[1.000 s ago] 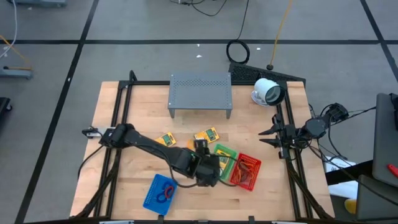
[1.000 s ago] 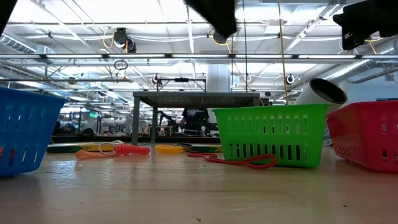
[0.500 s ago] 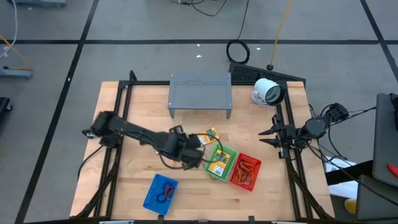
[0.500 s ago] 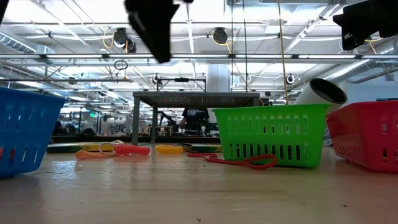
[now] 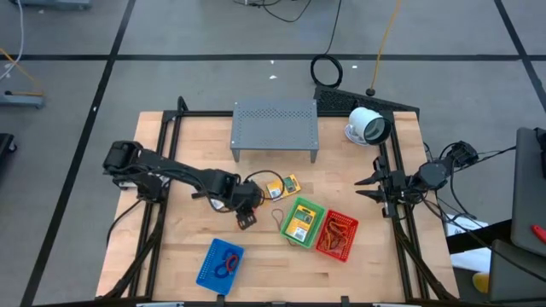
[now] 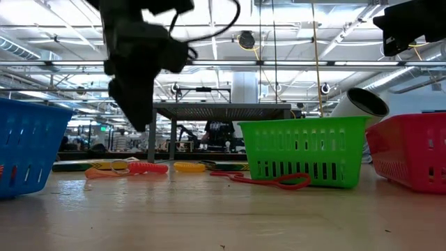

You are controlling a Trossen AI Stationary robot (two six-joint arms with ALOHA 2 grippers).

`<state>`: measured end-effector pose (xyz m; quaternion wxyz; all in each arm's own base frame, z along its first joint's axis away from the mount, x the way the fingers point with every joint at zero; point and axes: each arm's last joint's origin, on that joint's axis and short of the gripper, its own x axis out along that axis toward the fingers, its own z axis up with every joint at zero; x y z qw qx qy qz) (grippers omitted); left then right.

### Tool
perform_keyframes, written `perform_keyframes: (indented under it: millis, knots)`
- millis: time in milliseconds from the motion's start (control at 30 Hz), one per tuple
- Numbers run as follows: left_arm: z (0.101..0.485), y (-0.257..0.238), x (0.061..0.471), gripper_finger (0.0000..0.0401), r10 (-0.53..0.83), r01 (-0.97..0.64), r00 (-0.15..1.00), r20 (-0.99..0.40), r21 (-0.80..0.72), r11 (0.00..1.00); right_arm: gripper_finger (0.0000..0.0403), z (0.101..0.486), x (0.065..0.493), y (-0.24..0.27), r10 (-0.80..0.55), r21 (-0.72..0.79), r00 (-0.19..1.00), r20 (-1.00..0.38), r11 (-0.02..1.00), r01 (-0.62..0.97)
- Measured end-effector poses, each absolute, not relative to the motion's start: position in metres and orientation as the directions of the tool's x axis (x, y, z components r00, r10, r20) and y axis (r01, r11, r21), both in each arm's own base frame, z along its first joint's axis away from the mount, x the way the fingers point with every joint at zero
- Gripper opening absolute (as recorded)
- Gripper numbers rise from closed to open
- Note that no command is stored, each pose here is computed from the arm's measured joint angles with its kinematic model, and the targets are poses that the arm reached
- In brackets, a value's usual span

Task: Pick & Place Office Desk Supplies
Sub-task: Put the orange spring rubberband band into the blue bin

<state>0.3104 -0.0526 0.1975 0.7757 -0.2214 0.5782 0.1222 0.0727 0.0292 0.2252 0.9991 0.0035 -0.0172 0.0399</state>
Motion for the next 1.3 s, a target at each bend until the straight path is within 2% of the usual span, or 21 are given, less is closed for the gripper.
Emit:
perform_keyframes:
  millis: [333,500,1067,1167,1300]
  knots:
    - [0.161,-0.033,0.302,0.0218,-0.153,-0.574,0.342,-0.927,-0.335,0.748,0.0095,0.225,0.073,0.029,0.08,0.006,0.996,0.035,0.997,-0.08]
    - [0.16,-0.031,0.301,0.0218,-0.057,-0.643,0.347,-0.936,-0.282,0.712,0.0094,0.225,0.073,0.029,0.08,0.006,0.996,0.035,0.997,-0.08]
    - [0.13,-0.044,0.307,0.0217,0.013,-0.68,0.279,-0.96,-0.188,0.709,0.0095,0.225,0.073,0.029,0.08,0.006,0.996,0.035,0.997,-0.08]
    - [0.13,-0.046,0.307,0.0198,0.021,-0.674,0.275,-0.961,-0.177,0.718,0.0094,0.225,0.073,0.029,0.08,0.006,0.996,0.035,0.997,-0.08]
    - [0.129,-0.047,0.305,0.0126,0.038,-0.668,0.269,-0.962,-0.158,0.727,0.0095,0.225,0.073,0.029,0.08,0.006,0.996,0.035,0.997,-0.08]
